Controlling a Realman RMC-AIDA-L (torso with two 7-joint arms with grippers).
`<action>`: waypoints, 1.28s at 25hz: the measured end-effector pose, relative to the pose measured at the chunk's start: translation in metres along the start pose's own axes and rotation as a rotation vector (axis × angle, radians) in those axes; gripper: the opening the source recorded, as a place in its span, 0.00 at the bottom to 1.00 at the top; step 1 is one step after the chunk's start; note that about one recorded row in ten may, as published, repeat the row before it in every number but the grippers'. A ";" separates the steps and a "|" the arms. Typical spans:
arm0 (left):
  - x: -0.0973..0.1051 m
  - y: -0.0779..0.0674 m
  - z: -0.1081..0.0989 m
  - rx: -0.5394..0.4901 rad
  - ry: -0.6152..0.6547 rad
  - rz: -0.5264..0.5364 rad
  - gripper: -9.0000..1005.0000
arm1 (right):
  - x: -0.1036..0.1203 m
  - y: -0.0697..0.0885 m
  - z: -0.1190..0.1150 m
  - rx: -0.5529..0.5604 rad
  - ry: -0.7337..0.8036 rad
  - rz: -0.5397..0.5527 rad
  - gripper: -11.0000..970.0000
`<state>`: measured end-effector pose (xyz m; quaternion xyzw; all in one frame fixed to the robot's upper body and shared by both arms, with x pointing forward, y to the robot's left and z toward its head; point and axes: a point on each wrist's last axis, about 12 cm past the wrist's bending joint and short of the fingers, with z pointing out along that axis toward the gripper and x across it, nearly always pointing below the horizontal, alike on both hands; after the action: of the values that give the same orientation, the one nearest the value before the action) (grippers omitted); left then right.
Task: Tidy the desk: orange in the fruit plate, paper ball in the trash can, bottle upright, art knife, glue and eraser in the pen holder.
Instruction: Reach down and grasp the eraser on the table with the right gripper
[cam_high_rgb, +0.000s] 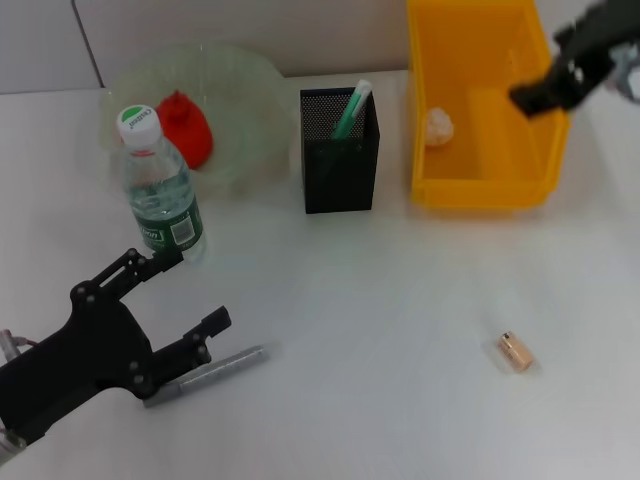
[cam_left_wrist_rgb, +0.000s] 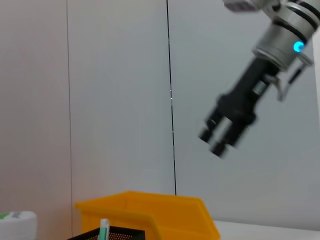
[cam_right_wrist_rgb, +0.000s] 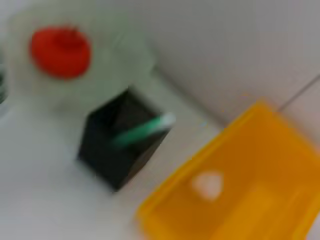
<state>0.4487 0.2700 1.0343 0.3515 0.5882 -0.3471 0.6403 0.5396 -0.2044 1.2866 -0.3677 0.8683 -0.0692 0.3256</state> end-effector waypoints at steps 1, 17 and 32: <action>0.000 0.000 0.000 -0.002 -0.002 0.001 0.81 | 0.006 0.005 0.001 -0.028 0.031 0.024 0.65; -0.002 0.001 -0.003 -0.009 -0.007 0.010 0.81 | 0.072 0.048 0.031 -0.250 0.265 0.237 0.71; -0.002 0.001 -0.003 0.001 -0.004 0.018 0.81 | 0.100 0.060 0.065 -0.302 0.340 0.304 0.70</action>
<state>0.4478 0.2728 1.0361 0.3564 0.5836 -0.3424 0.6443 0.4924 -0.2221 1.1629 -0.2606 0.9562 0.0498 0.1234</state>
